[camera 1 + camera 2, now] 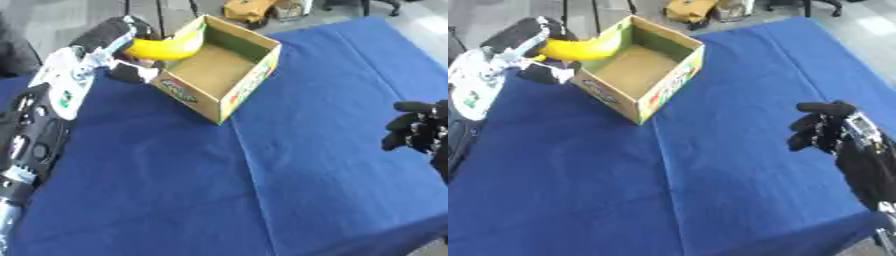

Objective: Pick up objects on the table and place them in the box.

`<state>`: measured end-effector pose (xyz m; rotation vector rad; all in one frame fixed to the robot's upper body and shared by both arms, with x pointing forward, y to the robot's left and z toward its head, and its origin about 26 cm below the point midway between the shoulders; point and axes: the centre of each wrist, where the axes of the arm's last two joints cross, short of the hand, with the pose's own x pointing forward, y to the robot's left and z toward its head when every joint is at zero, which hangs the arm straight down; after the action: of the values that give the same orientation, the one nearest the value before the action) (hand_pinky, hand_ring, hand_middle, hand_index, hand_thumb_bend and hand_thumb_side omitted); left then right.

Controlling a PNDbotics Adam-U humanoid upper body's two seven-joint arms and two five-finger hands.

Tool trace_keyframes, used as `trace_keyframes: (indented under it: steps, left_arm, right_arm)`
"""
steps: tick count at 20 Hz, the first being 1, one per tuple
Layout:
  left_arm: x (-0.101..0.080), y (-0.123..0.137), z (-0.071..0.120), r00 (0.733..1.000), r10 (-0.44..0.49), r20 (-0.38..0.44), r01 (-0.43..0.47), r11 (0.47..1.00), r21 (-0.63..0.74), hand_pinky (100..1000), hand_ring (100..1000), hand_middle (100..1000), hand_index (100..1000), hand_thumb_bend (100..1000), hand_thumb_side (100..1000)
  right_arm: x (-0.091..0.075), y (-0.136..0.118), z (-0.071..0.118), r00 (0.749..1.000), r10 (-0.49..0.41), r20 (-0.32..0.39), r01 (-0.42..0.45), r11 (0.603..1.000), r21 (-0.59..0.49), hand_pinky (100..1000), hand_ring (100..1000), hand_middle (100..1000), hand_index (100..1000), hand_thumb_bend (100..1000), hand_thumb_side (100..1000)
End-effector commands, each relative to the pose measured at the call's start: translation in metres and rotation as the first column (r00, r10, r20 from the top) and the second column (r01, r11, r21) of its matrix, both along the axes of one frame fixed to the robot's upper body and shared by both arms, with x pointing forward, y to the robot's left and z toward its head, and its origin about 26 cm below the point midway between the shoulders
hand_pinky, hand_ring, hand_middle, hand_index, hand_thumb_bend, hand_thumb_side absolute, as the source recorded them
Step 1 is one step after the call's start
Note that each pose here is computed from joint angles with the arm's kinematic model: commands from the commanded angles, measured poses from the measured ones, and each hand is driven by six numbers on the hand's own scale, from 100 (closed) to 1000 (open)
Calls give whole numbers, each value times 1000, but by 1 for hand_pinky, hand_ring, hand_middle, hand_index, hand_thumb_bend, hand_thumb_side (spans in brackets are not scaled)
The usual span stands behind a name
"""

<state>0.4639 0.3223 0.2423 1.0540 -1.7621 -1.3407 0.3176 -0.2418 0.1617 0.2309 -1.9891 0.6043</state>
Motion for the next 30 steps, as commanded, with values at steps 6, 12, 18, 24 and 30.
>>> trace_keyframes:
  steps: [6,12,18,24,30]
  left_arm:
    - [0,18,17,997,40,63,-42,999,28,618,618,584,682,100,277]
    - [2,17,5,999,40,31,-42,995,93,633,653,632,738,220,596]
    - [4,19,-8,999,29,-34,-25,991,129,636,657,638,740,320,789]
    - [4,15,-15,998,-14,-57,20,994,107,642,678,670,743,365,1000]
    - [-12,6,2,985,-160,71,167,981,-100,618,662,640,716,187,966]
  right_arm:
    - [1,16,17,995,86,53,-84,996,-35,586,571,586,813,100,1000]
    - [2,18,15,995,92,46,-90,995,-51,585,571,586,813,100,1000]
    - [4,17,13,995,88,37,-86,995,-54,584,570,585,813,100,1000]
    - [4,16,10,996,81,25,-79,996,-51,584,570,584,812,100,1000]
    - [3,10,2,998,60,2,-59,997,-43,583,570,584,811,100,1000]
